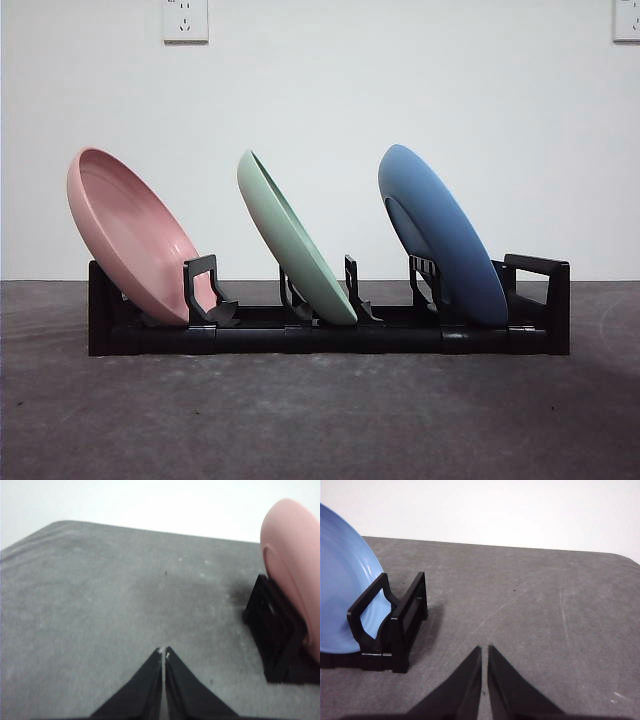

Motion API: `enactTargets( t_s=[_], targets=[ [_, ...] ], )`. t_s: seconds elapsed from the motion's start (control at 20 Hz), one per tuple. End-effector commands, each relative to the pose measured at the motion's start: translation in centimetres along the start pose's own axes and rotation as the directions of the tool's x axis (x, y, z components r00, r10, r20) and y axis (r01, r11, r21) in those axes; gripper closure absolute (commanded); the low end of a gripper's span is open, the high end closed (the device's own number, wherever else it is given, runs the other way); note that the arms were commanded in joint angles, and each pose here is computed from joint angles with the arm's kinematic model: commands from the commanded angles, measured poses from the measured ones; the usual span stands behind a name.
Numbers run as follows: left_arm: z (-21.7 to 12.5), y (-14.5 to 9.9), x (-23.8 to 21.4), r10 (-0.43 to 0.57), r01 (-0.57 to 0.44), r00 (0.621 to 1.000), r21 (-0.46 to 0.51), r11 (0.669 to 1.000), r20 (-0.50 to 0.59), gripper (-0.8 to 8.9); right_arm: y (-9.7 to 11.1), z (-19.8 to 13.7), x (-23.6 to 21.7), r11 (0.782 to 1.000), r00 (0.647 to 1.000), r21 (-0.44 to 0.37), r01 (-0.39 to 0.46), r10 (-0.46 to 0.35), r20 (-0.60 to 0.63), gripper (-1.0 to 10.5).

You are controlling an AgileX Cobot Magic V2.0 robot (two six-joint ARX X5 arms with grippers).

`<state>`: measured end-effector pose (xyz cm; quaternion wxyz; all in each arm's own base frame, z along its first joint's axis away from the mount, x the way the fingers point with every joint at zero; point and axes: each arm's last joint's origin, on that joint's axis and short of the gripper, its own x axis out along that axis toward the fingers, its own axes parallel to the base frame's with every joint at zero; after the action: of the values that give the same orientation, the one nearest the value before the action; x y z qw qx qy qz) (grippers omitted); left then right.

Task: Place the plate

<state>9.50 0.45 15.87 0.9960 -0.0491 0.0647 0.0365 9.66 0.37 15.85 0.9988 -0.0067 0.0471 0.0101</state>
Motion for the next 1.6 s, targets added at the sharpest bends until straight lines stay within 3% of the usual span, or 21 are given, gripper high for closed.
enactTargets(
  t_s=[0.05, 0.35, 0.55, 0.7, 0.95, 1.05, 1.3, 1.6],
  targets=[
    [0.1, 0.0, 0.1, -0.003, 0.006, 0.999, -0.055, 0.998, 0.051, 8.06, 0.0, 0.4, 0.0, 1.0, 0.999, 0.022, -0.004, 0.003, 0.05, 9.3],
    [1.3, -0.1, 0.0, -0.019, 0.068, 0.984, -0.271, 0.96, 0.18, 8.06, 0.0, 1.8, -0.2, 0.98, 0.981, 0.194, -0.035, -0.004, 0.195, 9.3],
    [2.2, -0.2, -0.2, -0.027, 0.106, 0.963, -0.286, 0.952, 0.269, 8.06, 0.0, 2.4, -0.3, 0.948, 0.966, 0.309, -0.081, -0.002, 0.259, 9.3],
    [2.4, -0.3, -0.3, -0.035, 0.122, 0.955, -0.285, 0.951, 0.295, 8.06, 0.0, 2.5, -0.3, 0.945, 0.964, 0.311, -0.097, 0.011, 0.265, 9.3],
    [2.8, -0.5, -0.4, -0.114, 0.202, 0.944, -0.271, 0.941, 0.309, 8.06, 0.3, 2.8, -0.4, 0.937, 0.951, 0.29, -0.194, 0.107, 0.288, 9.3],
    [3.1, -0.6, -0.6, -0.143, 0.226, 0.948, -0.285, 0.931, 0.283, 8.06, 0.4, 2.9, -0.5, 0.924, 0.956, 0.316, -0.215, 0.133, 0.263, 9.3],
    [4.9, -1.0, -1.4, -0.199, 0.218, 0.976, -0.332, 0.918, 0.093, 8.03, 0.4, 4.1, -1.1, 0.902, 0.983, 0.392, -0.181, 0.164, 0.076, 9.3],
    [7.8, -1.5, -2.4, -0.249, 0.193, 0.956, -0.308, 0.931, -0.153, 8.02, 0.6, 7.0, -1.6, 0.9, 0.965, 0.4, -0.172, 0.236, -0.116, 9.3]
  ],
)
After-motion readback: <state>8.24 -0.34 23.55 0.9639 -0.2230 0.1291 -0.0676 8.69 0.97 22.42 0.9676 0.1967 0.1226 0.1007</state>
